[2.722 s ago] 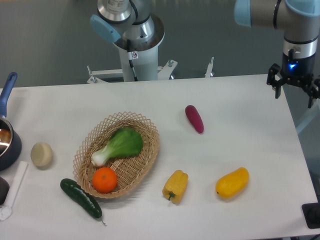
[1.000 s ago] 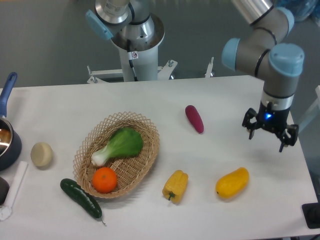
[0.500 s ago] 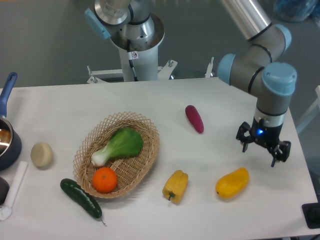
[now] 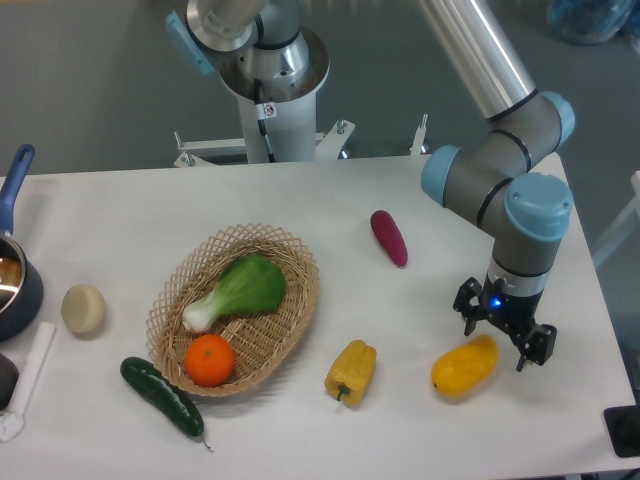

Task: Pick up the mango from the table
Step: 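Lower the gripper around the mango and close the fingers on it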

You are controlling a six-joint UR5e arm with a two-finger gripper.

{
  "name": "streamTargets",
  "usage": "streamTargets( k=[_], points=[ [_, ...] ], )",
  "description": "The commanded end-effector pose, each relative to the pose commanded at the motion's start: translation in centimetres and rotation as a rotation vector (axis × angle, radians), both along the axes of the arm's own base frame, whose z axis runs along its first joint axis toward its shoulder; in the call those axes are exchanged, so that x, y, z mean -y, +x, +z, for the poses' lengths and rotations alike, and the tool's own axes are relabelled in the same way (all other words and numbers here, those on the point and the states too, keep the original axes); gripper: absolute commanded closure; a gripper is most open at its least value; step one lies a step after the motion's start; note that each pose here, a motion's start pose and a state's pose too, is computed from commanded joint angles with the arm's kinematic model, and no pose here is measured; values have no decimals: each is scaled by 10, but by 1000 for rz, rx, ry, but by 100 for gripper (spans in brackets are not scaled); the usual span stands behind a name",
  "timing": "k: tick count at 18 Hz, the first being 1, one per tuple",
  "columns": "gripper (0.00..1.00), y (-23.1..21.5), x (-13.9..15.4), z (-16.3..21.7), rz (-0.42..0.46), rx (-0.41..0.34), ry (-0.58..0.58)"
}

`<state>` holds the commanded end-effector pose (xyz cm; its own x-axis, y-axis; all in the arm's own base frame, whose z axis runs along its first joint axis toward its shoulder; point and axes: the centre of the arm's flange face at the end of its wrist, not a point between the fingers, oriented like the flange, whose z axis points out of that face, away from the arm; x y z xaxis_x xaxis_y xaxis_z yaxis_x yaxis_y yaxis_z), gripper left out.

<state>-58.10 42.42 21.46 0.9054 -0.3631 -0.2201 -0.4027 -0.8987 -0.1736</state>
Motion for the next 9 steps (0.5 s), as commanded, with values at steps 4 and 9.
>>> streamTargets(
  k=[4,9],
  points=[
    [0,4,1,-5,-28,6,-9],
    [0,10,-6,-13,-39,17,-14]
  ],
)
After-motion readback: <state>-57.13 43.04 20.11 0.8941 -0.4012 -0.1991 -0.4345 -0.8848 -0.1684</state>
